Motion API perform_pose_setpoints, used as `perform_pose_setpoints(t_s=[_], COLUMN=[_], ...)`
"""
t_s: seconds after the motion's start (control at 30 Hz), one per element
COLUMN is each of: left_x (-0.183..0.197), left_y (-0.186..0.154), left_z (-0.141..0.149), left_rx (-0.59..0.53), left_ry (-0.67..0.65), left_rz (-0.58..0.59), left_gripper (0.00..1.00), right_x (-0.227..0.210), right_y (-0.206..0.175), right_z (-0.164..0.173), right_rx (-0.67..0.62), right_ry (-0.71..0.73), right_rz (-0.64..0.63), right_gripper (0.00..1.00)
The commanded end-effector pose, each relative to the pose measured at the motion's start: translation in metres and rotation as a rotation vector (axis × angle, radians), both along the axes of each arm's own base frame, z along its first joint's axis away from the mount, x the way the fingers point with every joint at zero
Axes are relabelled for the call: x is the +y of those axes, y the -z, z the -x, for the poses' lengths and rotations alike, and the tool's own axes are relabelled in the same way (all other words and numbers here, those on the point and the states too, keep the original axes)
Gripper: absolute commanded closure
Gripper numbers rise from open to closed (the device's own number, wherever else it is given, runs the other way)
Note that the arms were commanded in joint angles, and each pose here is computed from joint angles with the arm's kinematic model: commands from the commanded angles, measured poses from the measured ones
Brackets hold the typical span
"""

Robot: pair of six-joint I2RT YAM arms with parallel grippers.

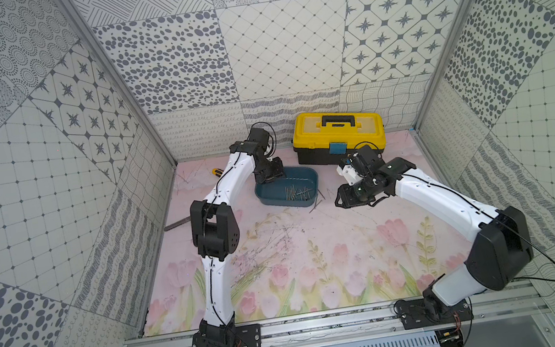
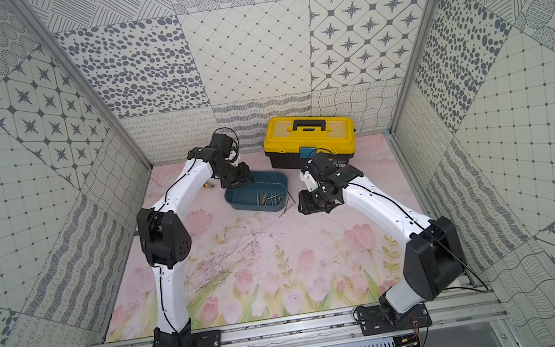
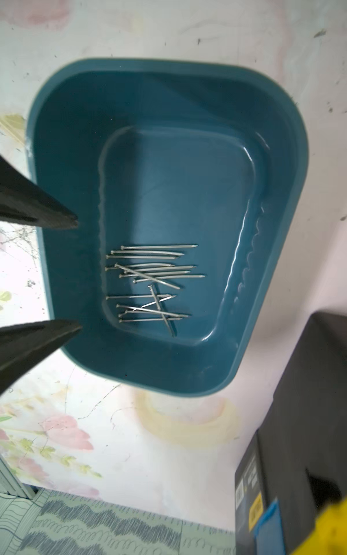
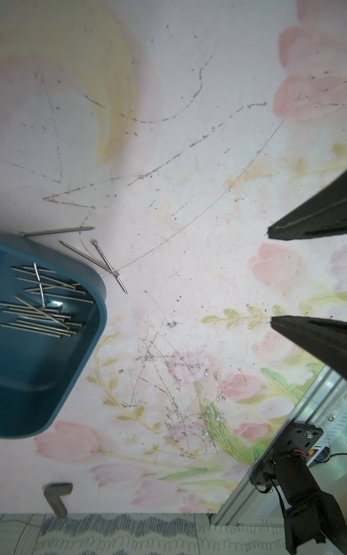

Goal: Put the nails on the desktop into the storage box
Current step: Place the nail in the storage box, then pick up the nail from the center of the board.

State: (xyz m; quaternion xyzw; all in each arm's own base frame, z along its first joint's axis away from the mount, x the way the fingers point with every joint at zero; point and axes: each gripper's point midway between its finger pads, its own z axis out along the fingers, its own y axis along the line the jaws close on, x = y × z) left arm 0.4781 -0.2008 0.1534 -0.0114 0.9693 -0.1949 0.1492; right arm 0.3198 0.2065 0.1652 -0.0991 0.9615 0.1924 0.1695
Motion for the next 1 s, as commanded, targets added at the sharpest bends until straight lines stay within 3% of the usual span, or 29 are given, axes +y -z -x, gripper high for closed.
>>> perform_pose_setpoints(t_s=[0.0,0.37,0.53,0.97], left_x=[0.002,0.014,0.02,0.041], left_y=[-0.033,-0.086,-0.102,-0.087], left_z=[0.038,0.14,0.167,0.192], left_rx=[-0.016,-0.086,-0.145,-0.121], left_ry=[0.038,-0.015,-0.007,-0.013], left_rz=[0.084,0.302,0.336,0.255], left_gripper=[0.41,0.21,0.02,0.01], right_x=[0.009,0.016,0.019,0.036], right_y=[-0.005,0.053,0.068,0.103], right_z=[-0.034,-0.112,-0.128,-0.137], right_rx=[-0.104,-0.18,-0.213,-0.182], right_ry=[-0.035,-0.072,-0.094,-0.119], right_rz=[0.02,0.236,0.294,0.309], right_gripper=[0.54,0.62,0.63,0.64])
